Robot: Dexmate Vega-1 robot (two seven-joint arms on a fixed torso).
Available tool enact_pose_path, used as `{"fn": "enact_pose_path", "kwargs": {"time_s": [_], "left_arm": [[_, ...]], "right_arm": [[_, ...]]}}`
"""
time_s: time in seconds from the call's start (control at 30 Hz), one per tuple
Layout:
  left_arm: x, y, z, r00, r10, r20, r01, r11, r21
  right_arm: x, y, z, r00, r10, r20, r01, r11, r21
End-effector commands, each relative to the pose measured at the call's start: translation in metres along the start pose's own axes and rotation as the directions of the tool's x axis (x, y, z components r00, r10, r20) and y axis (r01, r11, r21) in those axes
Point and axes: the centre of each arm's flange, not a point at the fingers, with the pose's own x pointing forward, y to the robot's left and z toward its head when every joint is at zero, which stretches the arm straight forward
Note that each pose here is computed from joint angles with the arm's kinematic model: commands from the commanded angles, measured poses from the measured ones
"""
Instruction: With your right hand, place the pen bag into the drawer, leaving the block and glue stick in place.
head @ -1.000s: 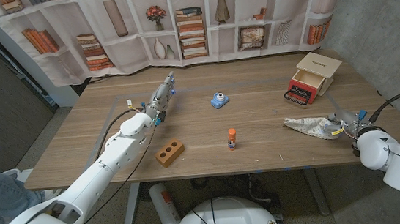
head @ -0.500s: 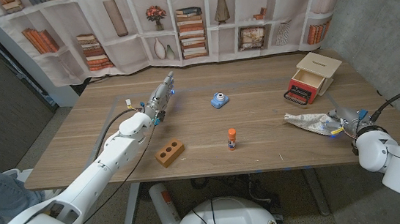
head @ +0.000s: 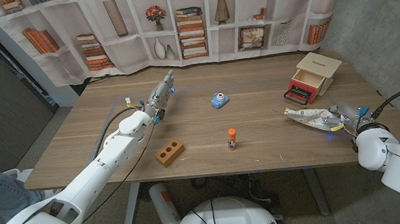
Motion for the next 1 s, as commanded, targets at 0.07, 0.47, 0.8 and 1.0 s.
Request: {"fn": "enact_pose_path", "kwargs": {"time_s": [0.07, 0.47, 0.8, 1.0], "left_arm": [[0.007, 0.001, 0.003, 1.000, -0.006, 0.005, 0.006, 1.000, 0.000], [0.012, 0.003, 0.003, 1.000, -0.012, -0.003, 0.012, 1.000, 0.002], [0.016, 0.006, 0.001, 1.000, -0.016, -0.006, 0.016, 1.000, 0.003], [0.018, 0.007, 0.001, 1.000, -0.020, -0.006, 0.020, 1.000, 0.002]], "right_arm": [[0.002, -0.018, 0.009, 1.000, -0.026, -0.002, 0.026, 1.000, -0.013], [0.002, -0.034, 0.019, 0.998, -0.057, -0.001, 0.057, 0.998, -0.042], [0.002, -0.044, 0.027, 0.996, -0.087, -0.004, 0.086, 0.995, -0.057], [0.000, -0.051, 0.030, 0.994, -0.111, -0.012, 0.110, 0.992, -0.060]]}}
